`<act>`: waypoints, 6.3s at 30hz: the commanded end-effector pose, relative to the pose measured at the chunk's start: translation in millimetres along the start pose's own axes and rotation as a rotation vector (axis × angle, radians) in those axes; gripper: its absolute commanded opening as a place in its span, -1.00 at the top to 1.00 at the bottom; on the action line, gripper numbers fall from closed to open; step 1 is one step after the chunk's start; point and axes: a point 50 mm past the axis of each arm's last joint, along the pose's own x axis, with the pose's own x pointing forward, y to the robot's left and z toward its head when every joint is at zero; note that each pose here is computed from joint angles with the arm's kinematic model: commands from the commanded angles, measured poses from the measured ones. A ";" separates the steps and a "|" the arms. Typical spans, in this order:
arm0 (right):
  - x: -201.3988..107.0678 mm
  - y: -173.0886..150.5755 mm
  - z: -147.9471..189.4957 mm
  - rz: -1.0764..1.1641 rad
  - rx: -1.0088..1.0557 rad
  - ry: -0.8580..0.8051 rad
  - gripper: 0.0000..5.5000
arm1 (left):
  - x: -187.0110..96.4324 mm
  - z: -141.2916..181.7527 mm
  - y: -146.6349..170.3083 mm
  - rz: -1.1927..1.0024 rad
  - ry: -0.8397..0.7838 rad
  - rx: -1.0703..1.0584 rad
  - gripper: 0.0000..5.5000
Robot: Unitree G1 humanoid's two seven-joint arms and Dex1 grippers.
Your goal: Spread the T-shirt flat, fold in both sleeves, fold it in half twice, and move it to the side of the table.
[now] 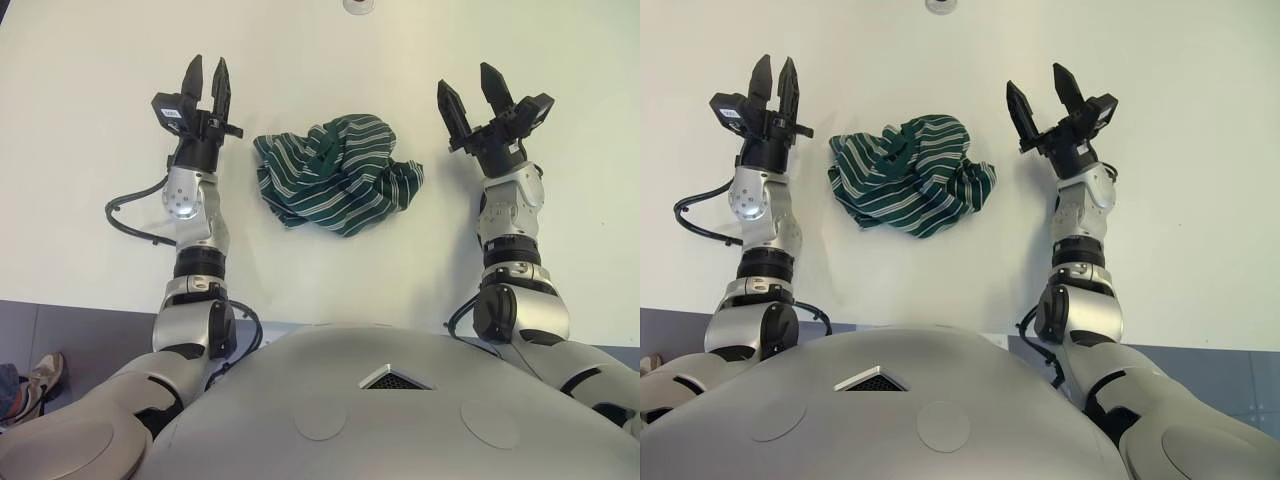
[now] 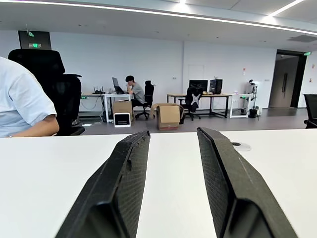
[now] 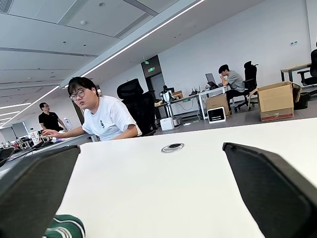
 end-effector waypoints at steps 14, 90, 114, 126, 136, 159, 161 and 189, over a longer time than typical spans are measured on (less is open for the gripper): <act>-1.2 0.9 -3.5 0.000 -0.003 0.019 -0.96 | 1.1 -1.2 -3.9 -0.023 0.001 0.008 0.36; 52.4 45.4 -4.2 0.512 -0.824 0.392 -0.96 | -93.3 -12.6 -37.4 -0.941 0.302 0.644 0.36; -28.1 91.5 37.7 0.931 -0.590 0.370 -0.96 | -63.0 5.8 -0.3 -0.633 0.222 0.664 0.36; -13.7 85.5 38.0 0.762 -0.593 0.321 -0.96 | -85.5 87.8 -16.3 -0.760 -0.135 0.231 0.36; -12.7 86.1 33.6 0.760 -0.592 0.323 -0.96 | -98.8 69.2 -47.6 -0.966 0.061 0.337 0.36; -13.7 90.1 27.8 0.763 -0.571 0.318 -0.96 | -83.5 44.8 -59.8 -0.911 0.158 0.563 0.55; -14.1 90.0 26.8 0.763 -0.569 0.321 -0.96 | -80.8 52.3 -57.3 -0.890 0.128 0.520 0.67; -14.8 74.6 19.2 0.704 -0.669 0.386 -0.96 | -67.4 73.3 -2.7 -0.715 0.042 0.550 0.99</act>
